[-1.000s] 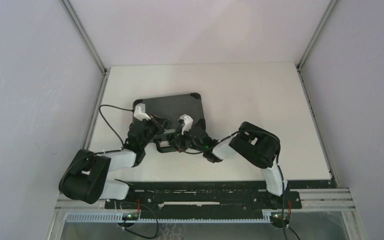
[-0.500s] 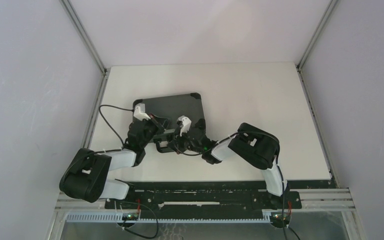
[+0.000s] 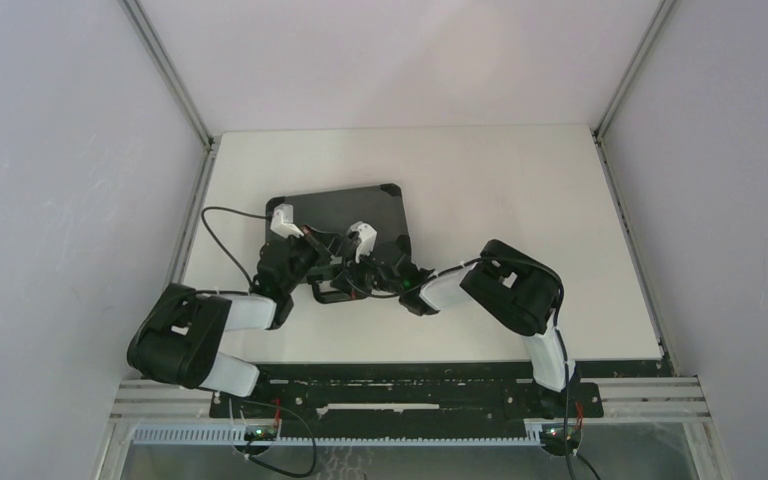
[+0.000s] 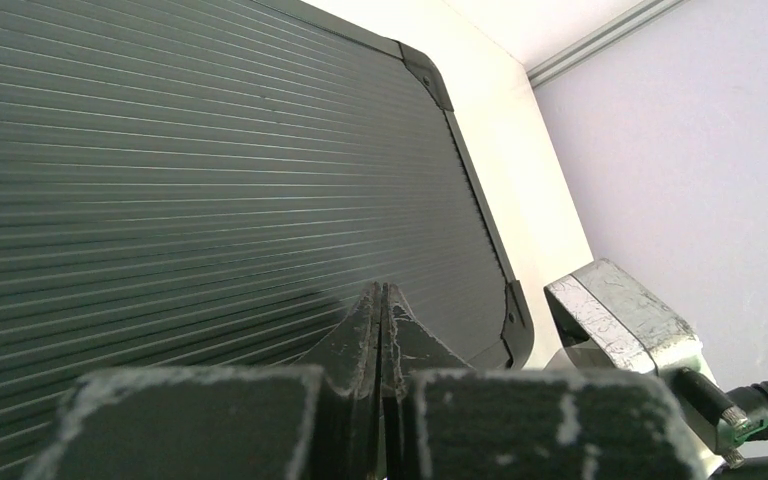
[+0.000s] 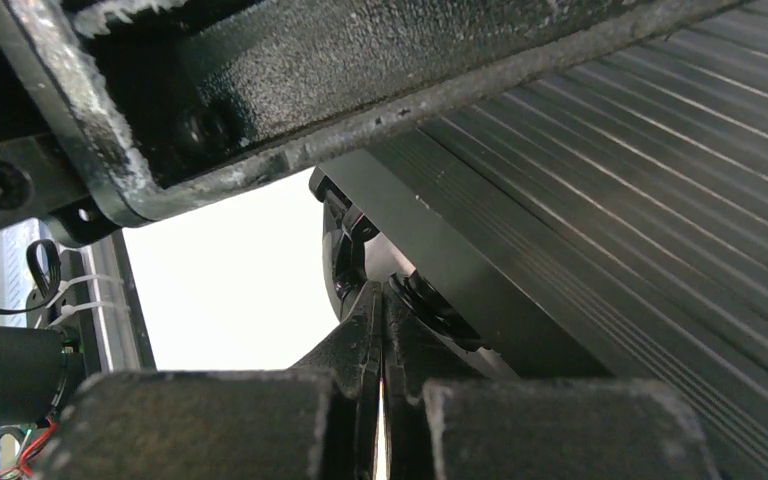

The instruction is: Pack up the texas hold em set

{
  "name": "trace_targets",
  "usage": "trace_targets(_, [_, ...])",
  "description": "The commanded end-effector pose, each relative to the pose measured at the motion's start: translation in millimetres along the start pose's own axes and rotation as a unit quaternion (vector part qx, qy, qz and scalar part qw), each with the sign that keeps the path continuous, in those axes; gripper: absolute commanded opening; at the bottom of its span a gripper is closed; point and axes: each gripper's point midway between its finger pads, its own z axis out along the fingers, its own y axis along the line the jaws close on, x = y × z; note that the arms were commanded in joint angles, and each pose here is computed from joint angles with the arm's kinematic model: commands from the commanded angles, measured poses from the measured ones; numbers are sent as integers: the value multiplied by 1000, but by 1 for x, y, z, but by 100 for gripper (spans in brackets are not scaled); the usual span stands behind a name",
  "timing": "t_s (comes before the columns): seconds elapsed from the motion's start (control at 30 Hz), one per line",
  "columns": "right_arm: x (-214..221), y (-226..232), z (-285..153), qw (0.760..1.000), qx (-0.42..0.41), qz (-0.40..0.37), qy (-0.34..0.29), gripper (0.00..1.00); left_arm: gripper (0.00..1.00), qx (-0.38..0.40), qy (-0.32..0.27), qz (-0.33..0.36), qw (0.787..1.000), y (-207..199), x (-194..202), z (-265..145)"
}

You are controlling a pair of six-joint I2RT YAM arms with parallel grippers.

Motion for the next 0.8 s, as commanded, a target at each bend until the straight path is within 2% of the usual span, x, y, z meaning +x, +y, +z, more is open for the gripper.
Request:
trace_targets(0.0, [-42, 6, -1, 997, 16, -25, -68, 0, 0, -153, 119, -11, 981, 84, 71, -33])
trace_targets(0.23, [21, -2, -6, 999, 33, 2, -29, 0, 0, -171, 105, -11, 980, 88, 66, -38])
trace_targets(0.43, [50, 8, -11, 999, 35, 2, -5, 0, 0, -171, 105, -11, 980, 87, 65, -39])
trace_targets(0.6, [45, 10, -10, 999, 30, 1, -11, 0, 0, -173, 108, -11, 979, 89, 67, -39])
trace_targets(0.77, [-11, 11, -6, 999, 16, -13, -50, 0, 0, -174, 113, -12, 978, 90, 70, -37])
